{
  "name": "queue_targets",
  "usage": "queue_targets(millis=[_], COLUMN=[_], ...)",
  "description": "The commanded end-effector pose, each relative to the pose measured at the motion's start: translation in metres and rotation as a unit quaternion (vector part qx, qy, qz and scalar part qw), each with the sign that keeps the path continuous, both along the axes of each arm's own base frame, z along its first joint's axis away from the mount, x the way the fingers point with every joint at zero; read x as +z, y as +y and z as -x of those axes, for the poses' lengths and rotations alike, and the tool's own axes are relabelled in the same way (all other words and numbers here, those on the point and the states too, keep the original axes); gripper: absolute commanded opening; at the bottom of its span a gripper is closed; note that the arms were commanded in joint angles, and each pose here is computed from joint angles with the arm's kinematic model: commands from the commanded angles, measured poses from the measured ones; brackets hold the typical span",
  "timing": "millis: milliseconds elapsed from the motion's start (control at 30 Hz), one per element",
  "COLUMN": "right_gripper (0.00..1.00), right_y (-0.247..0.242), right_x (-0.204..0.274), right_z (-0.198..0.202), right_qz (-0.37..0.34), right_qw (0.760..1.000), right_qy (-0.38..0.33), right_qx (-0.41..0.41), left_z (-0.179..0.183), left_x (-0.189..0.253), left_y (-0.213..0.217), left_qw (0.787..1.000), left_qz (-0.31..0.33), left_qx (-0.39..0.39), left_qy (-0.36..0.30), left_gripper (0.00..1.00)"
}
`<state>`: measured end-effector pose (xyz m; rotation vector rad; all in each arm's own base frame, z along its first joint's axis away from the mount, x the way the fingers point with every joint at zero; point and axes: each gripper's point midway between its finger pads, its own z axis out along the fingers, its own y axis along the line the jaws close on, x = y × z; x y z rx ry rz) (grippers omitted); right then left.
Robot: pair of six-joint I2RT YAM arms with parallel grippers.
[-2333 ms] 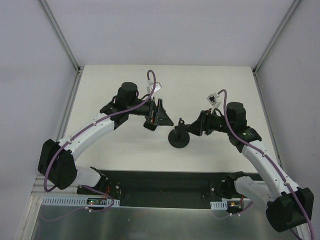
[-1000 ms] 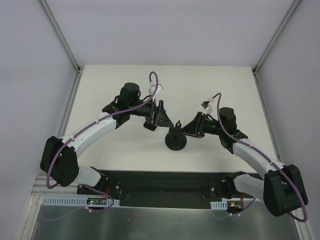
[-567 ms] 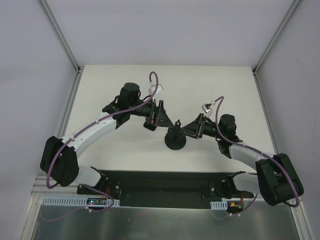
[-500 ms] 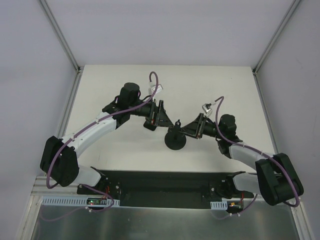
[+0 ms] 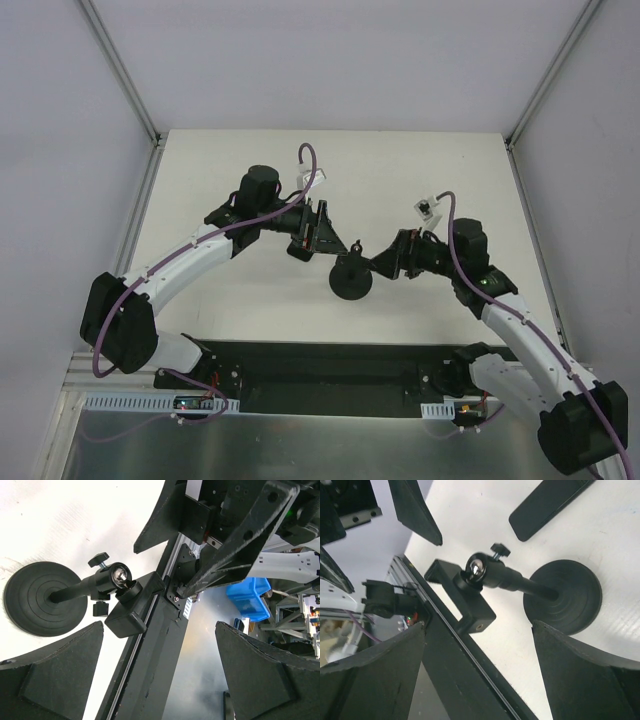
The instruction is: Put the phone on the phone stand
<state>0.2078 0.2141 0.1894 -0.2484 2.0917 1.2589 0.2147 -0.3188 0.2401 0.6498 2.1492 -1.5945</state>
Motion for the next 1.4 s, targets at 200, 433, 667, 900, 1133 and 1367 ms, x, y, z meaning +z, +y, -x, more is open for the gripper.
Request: queue_targets(millis=[200, 433, 667, 900, 1133, 1367], right_gripper=[0.79, 0.69, 0.59, 0.48, 0.46, 0.15], right_y=[0.004, 0.015, 0.020, 0.024, 0.032, 0.022], right_x=[-0.006, -0.010, -0.008, -0.012, -0.007, -0.011], right_z=[0.002, -0.004, -0.010, -0.011, -0.011, -0.010], right_qz=[0.161, 0.208, 0.229, 0.252, 0.260, 0.305], right_qw=[0.979, 0.962, 0.953, 0.946, 0.941, 0.934], right_qy=[-0.100, -0.154, -0.184, -0.185, -0.191, -0.170], right_qx=[0.071, 0.091, 0.073, 0.090, 0.099, 0.075], left_z=[0.003, 0.004, 0.004, 0.004, 0.003, 0.003], left_x=[0.014, 0.016, 0.015, 0.014, 0.014, 0.014], left_y=[0.001, 0.002, 0.001, 0.002, 0.002, 0.002], left_qw=[0.999, 0.999, 0.999, 0.999, 0.999, 0.999], left_qz=[0.013, 0.014, 0.011, 0.010, 0.009, 0.009], left_qx=[-0.004, -0.005, -0.005, -0.005, -0.003, -0.003], left_qy=[-0.041, -0.045, -0.043, -0.042, -0.043, -0.044], left_gripper=[0.92, 0.92, 0.92, 0.92, 0.92, 0.92])
